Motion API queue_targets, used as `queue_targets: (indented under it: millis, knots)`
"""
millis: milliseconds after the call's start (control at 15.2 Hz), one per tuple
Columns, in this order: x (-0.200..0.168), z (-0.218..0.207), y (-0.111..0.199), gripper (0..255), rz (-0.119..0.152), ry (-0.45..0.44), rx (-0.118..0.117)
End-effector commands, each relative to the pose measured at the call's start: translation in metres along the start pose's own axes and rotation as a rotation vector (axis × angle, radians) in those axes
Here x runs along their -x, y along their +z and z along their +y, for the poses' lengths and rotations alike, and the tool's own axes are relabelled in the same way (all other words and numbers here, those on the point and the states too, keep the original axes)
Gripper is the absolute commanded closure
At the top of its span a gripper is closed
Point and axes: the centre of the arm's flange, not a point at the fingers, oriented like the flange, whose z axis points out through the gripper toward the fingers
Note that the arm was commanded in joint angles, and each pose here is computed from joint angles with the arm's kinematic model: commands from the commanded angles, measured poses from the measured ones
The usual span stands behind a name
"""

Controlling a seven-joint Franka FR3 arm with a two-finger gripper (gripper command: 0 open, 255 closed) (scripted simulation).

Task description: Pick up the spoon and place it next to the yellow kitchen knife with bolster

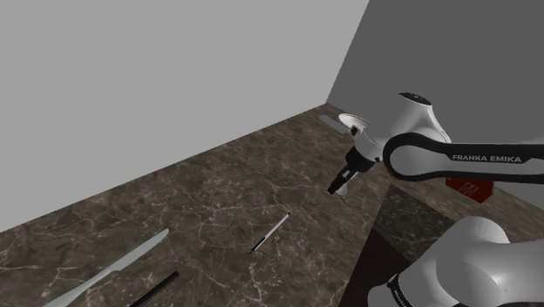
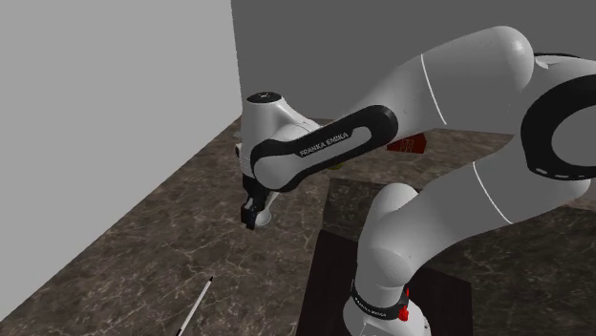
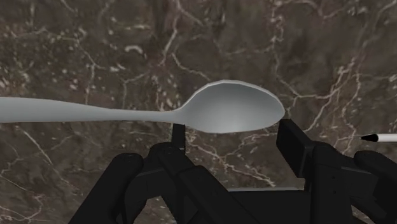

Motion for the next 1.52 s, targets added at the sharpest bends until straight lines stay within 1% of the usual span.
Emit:
queue_targets:
  millis: [0, 528, 594, 1452]
  knots:
    - [-0.002, 0.0, -0.01, 255, -0.001, 0.0, 0.0]
    - [-0.008, 0.002, -0.052, 255, -0.001, 0.0, 0.0]
    - [-0.008, 0.002, -0.052, 255, -0.001, 0.0, 0.0]
    - [-0.042, 0.169, -0.041, 255, -0.001, 0.0, 0.0]
